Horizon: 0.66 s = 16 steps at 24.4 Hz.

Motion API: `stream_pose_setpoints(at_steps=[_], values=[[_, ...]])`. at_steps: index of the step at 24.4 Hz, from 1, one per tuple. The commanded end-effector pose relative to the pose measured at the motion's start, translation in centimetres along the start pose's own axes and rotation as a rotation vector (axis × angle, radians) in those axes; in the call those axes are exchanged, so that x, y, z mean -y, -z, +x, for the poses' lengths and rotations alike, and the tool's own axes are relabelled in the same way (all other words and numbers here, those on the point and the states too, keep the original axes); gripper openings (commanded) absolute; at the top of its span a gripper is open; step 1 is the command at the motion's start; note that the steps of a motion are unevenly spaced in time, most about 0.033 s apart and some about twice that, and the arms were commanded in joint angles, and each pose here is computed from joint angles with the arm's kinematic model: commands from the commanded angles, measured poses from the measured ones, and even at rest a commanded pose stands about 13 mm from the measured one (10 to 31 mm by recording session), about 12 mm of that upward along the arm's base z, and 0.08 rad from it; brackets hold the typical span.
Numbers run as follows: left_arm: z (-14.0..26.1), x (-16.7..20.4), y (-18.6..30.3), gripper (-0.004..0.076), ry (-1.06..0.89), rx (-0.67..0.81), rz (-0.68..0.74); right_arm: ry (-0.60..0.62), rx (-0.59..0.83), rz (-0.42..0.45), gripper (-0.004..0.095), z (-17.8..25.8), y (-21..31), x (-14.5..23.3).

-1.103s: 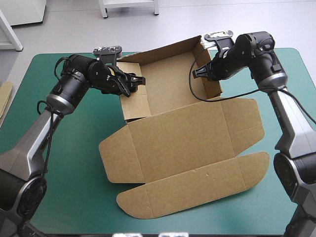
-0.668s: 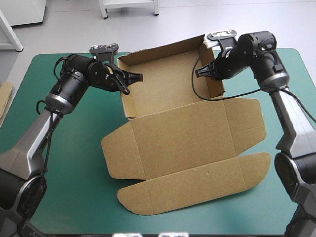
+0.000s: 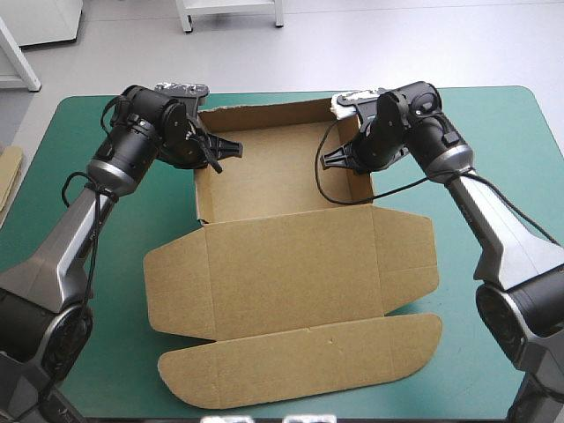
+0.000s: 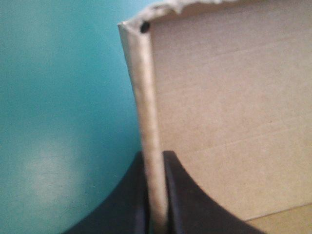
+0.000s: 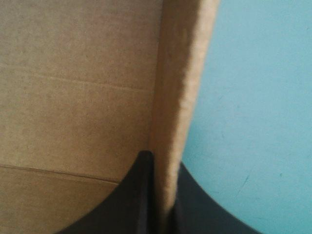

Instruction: Fold the box

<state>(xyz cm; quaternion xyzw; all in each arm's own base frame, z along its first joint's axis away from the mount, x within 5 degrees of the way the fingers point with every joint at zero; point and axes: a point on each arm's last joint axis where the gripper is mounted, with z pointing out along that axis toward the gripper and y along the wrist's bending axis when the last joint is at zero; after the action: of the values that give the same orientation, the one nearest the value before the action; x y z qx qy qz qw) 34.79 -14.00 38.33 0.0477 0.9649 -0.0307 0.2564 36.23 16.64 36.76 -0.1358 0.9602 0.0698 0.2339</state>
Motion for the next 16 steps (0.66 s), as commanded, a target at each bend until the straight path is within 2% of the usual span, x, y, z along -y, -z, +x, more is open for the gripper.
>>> stream_pose_setpoints(at_steps=[1,6,16], values=[[-0.5,0.5,1.8,-0.0008,-0.055,0.058,0.032,0.012,0.055,-0.01,0.0001,0.2,2.6,-0.5],[-0.8,0.9,-1.6,-0.0008,-0.083,-0.002,0.016,-0.009,0.051,-0.024,0.0002,0.3,2.6,-0.7],[-1.2,1.6,-4.1,-0.0008,-0.086,-0.001,0.036,-0.001,0.021,0.03,0.0002,0.0,0.8,-0.3]])
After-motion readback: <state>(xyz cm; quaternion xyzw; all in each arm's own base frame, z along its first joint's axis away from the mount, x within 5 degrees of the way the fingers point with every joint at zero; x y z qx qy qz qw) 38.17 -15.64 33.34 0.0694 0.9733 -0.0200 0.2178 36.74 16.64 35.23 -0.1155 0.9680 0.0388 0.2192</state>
